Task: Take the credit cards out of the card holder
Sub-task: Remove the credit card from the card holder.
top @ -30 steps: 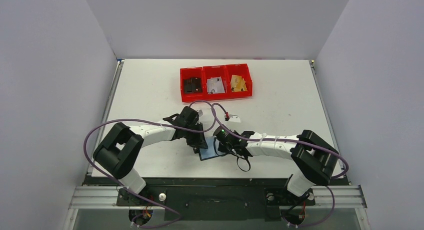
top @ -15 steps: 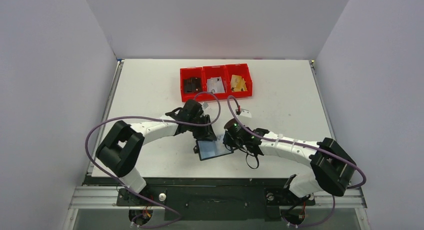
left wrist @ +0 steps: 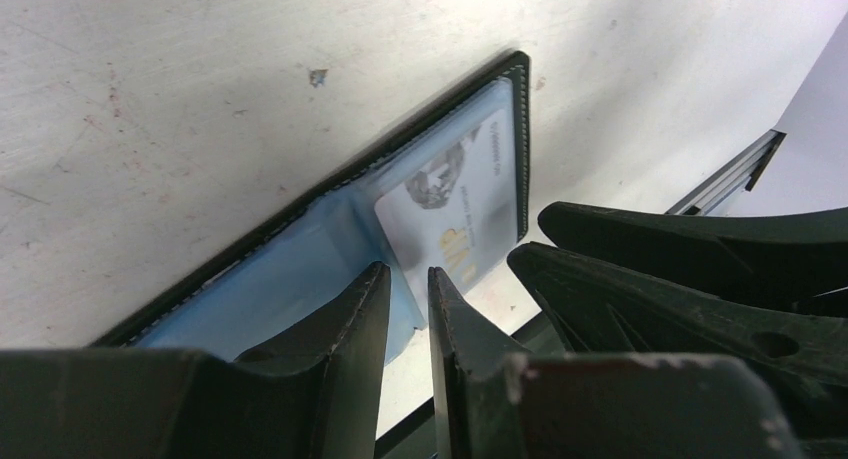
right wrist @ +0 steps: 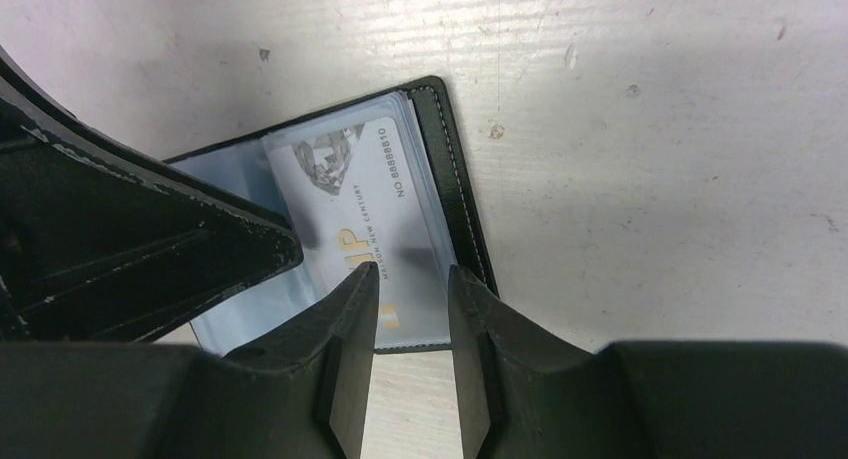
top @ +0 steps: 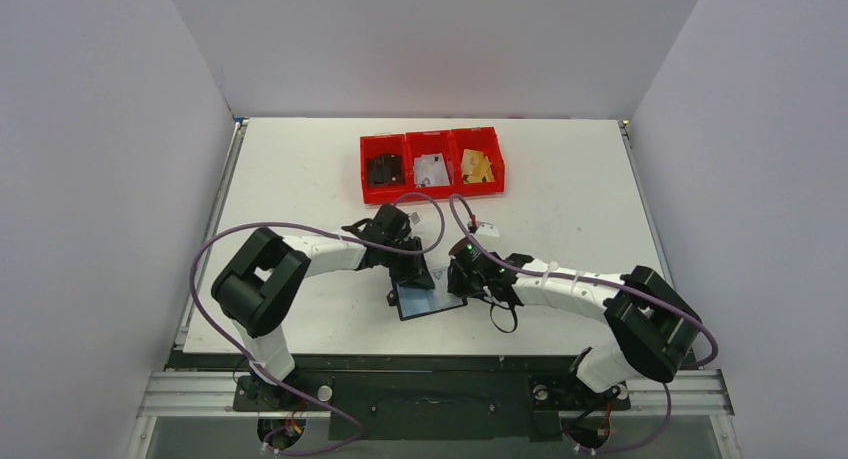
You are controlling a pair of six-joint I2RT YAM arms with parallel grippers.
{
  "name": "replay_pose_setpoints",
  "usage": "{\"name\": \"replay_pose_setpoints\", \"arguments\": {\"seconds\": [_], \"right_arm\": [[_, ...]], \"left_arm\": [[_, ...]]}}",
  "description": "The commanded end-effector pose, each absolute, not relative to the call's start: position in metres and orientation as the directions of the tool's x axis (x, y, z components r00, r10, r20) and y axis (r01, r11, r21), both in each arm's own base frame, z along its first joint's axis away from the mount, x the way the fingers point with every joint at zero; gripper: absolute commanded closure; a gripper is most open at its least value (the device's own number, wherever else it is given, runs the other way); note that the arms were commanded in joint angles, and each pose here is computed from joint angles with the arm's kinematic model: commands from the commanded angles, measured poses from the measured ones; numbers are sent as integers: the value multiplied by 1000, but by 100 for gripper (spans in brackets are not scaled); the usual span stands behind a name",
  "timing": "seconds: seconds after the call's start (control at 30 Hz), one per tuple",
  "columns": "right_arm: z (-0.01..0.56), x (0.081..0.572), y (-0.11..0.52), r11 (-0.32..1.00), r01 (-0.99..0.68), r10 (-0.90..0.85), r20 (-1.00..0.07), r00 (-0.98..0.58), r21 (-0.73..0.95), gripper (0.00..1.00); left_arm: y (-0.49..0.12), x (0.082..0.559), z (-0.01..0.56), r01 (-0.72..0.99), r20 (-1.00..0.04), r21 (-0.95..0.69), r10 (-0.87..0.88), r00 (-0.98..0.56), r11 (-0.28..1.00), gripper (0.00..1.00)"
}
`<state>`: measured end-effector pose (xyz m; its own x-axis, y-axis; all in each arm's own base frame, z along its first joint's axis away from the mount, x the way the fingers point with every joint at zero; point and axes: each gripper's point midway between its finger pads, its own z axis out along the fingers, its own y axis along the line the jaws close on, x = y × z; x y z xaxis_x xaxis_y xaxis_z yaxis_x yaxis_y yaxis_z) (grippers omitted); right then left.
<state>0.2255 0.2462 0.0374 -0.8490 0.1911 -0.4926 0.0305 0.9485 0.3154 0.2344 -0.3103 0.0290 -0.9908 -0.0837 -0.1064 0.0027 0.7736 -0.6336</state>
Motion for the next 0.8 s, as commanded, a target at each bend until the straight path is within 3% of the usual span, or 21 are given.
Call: {"name": "replay_pose_setpoints", "arguments": {"seconds": [0.0, 0.13, 0.27, 0.33, 0.77], "right_arm": [[30, 228, 252, 942, 7, 176, -479, -860, 334, 72], [23, 225, 255, 940, 6, 172, -458, -872, 341, 75], [19, 222, 261, 931, 4, 175, -436, -883, 365, 90], [17, 221, 261, 930, 5, 175, -428, -887, 368, 92], [7, 210, 263, 939, -5, 146, -415, -898, 343, 95]], "left_arm": [[-309, 239, 21, -1, -104, -636, -87, -991, 772, 83], [-308, 240, 14, -11, -90, -631, -88, -992, 776, 83], [-310, 240, 13, -13, -85, -642, -87, -993, 766, 82], [-311, 240, 13, -10, -85, -649, -85, -993, 761, 80], [-321, 241, 35, 23, -115, -748, -95, -989, 663, 78]]}}
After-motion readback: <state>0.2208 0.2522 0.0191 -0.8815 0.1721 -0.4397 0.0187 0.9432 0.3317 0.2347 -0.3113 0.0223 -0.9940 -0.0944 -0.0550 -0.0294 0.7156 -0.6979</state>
